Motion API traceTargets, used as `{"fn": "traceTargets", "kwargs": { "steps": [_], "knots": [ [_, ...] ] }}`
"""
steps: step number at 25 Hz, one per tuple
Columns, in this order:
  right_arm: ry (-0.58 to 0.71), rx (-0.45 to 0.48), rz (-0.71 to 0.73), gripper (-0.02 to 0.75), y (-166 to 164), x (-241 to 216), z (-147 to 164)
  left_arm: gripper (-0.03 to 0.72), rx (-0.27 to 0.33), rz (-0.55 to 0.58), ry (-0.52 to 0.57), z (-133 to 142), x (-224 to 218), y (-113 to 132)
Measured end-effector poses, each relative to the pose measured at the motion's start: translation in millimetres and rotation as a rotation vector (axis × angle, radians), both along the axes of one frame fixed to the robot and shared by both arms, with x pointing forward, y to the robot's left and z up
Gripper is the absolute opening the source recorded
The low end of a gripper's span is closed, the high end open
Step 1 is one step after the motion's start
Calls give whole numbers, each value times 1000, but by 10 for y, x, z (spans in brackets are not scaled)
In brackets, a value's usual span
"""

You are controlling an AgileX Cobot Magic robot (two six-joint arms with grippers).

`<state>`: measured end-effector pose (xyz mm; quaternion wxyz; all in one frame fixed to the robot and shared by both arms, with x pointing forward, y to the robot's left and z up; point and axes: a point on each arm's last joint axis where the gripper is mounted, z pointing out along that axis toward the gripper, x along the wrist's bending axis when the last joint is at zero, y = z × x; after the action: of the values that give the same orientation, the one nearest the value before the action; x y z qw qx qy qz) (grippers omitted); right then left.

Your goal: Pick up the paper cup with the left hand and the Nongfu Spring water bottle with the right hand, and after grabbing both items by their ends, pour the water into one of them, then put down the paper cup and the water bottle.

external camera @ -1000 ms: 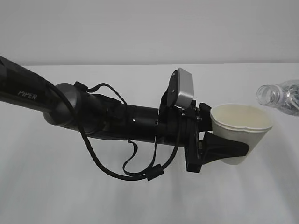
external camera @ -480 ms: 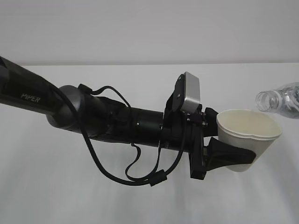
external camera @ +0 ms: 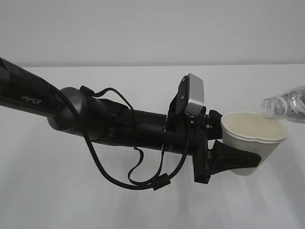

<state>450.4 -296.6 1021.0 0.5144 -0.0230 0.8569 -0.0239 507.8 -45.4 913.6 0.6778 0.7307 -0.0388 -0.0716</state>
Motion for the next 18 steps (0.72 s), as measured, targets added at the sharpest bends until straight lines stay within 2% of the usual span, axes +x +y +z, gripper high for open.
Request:
{"fn": "traceTargets", "kwargs": {
  "steps": [18],
  "knots": [
    [-1,-7,20,394,36,-1,1,423,-2,3,1,2,2,0]
  ]
}}
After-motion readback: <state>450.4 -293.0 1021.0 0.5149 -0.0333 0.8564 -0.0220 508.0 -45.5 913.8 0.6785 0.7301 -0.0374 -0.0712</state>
